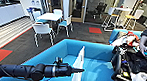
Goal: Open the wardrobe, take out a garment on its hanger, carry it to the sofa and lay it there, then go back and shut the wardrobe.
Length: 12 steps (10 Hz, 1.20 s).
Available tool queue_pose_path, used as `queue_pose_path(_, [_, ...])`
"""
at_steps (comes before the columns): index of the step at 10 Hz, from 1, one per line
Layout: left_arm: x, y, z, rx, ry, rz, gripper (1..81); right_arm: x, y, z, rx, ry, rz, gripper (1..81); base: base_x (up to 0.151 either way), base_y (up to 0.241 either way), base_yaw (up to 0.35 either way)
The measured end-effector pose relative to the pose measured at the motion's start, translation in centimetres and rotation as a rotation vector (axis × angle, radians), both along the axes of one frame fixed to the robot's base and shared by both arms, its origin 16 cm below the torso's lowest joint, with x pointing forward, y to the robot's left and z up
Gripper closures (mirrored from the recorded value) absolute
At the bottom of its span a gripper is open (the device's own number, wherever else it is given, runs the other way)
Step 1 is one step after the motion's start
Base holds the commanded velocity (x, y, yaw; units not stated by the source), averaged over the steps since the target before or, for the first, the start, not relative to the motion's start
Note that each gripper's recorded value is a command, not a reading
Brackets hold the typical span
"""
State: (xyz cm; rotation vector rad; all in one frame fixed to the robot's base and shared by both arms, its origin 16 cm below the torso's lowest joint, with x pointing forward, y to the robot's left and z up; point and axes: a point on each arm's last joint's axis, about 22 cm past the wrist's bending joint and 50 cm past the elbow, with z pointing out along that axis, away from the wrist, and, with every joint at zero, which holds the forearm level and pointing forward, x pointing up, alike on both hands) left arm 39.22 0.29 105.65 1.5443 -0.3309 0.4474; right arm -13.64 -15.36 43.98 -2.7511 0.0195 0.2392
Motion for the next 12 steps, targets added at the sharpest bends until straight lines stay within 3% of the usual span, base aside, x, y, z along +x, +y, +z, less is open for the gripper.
queue_pose_path(4, [0.0, 0.0, 0.0, 0.0, 0.002, 0.001, 81.1, -0.4, 0.1, 0.1, 0.001, 0.005, 0.002, 1.0, 0.0, 0.0, 0.0])
queue_pose_path(7, [1.6, 0.3, -1.1, 0.02, 0.002, 0.04, 81.1, 0.1, 0.3, 0.0, 0.008, 0.001, 0.016, 1.0, 0.0, 0.0, 0.0])
queue_pose_path(12, [5.2, -4.8, -2.5, 0.041, -0.026, 0.028, 81.1, 0.8, 0.5, -0.2, 0.011, -0.006, 0.016, 1.0, 0.0, 0.0, 0.0])
